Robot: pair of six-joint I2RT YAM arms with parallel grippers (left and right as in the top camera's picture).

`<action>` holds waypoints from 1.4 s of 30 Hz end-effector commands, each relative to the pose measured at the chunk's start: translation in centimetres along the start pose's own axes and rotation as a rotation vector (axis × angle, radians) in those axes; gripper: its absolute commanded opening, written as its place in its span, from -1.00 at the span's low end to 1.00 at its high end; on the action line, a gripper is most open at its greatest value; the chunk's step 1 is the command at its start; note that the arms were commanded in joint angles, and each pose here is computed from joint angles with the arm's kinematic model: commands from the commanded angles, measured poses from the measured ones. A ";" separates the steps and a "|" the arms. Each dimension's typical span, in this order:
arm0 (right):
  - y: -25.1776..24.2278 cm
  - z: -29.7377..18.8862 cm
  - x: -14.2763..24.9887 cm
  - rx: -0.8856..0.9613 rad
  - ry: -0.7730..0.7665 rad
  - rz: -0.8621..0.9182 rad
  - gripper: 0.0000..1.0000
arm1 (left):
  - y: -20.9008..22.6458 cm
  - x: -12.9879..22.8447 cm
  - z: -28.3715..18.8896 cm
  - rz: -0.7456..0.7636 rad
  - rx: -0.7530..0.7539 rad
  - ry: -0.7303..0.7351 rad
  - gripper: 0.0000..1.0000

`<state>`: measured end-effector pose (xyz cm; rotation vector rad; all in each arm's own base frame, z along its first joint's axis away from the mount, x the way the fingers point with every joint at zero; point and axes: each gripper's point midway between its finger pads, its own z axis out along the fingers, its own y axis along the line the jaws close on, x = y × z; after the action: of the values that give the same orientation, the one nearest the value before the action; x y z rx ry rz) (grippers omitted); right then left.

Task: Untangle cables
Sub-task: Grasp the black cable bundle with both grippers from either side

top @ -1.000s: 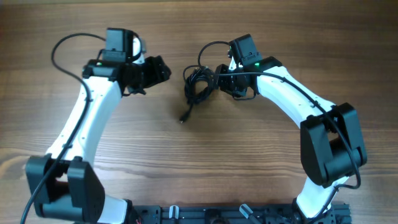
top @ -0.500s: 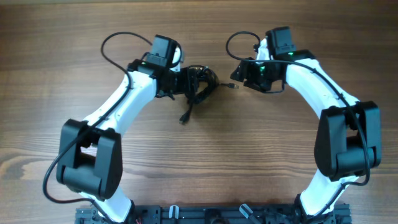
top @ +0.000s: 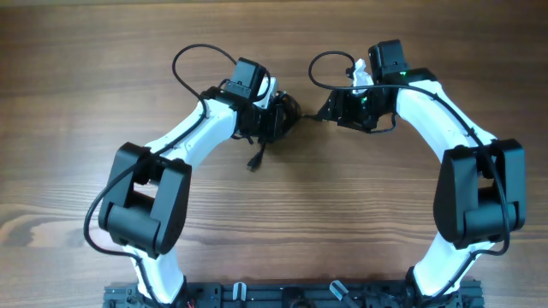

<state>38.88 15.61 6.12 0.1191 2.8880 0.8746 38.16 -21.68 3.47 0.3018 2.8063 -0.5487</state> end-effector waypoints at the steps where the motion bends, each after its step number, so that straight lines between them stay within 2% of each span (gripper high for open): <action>1: 0.3 0.0 -0.2 -0.009 0.001 -0.040 0.27 | 0.2 0.0 0.6 0.021 -0.011 0.007 -0.14; 4: 0.3 0.0 -0.2 -0.009 0.003 -0.040 0.28 | 0.1 0.2 0.9 0.024 -0.011 0.013 -0.19; 10: 0.3 0.0 -0.1 -0.008 0.005 -0.040 0.29 | 0.7 1.3 1.6 0.017 -0.029 0.040 -0.43; 22: 0.2 0.0 0.1 -0.005 0.014 -0.034 0.29 | 2.2 4.0 4.9 -0.004 -0.066 0.141 -0.46; 24: 0.2 0.0 0.1 -0.005 0.014 -0.034 0.29 | 2.3 4.2 5.2 -0.009 -0.068 0.149 -0.57; 25: 0.2 0.0 0.1 -0.005 0.014 -0.034 0.29 | 2.3 4.3 5.3 -0.011 -0.069 0.151 -0.87; 28: 0.2 0.0 0.1 -0.006 0.013 -0.034 0.29 | 2.3 4.1 5.2 -0.013 -0.068 0.146 -0.92; 32: 0.8 0.0 0.1 -0.038 0.015 -0.052 0.28 | 1.3 2.9 3.2 -0.003 -0.046 0.104 -0.92; 35: 2.8 -0.6 0.4 -0.139 0.025 -0.105 0.23 | -0.4 1.7 0.4 0.010 -0.004 0.058 -0.92; 42: 8.2 -4.1 0.8 -0.235 -0.052 -0.235 0.22 | -4.4 -0.2 -7.5 -0.049 0.181 -0.037 -0.92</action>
<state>38.21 17.93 8.57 -0.0417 2.8117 1.0584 35.49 -22.13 5.45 0.3113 2.8647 -0.6212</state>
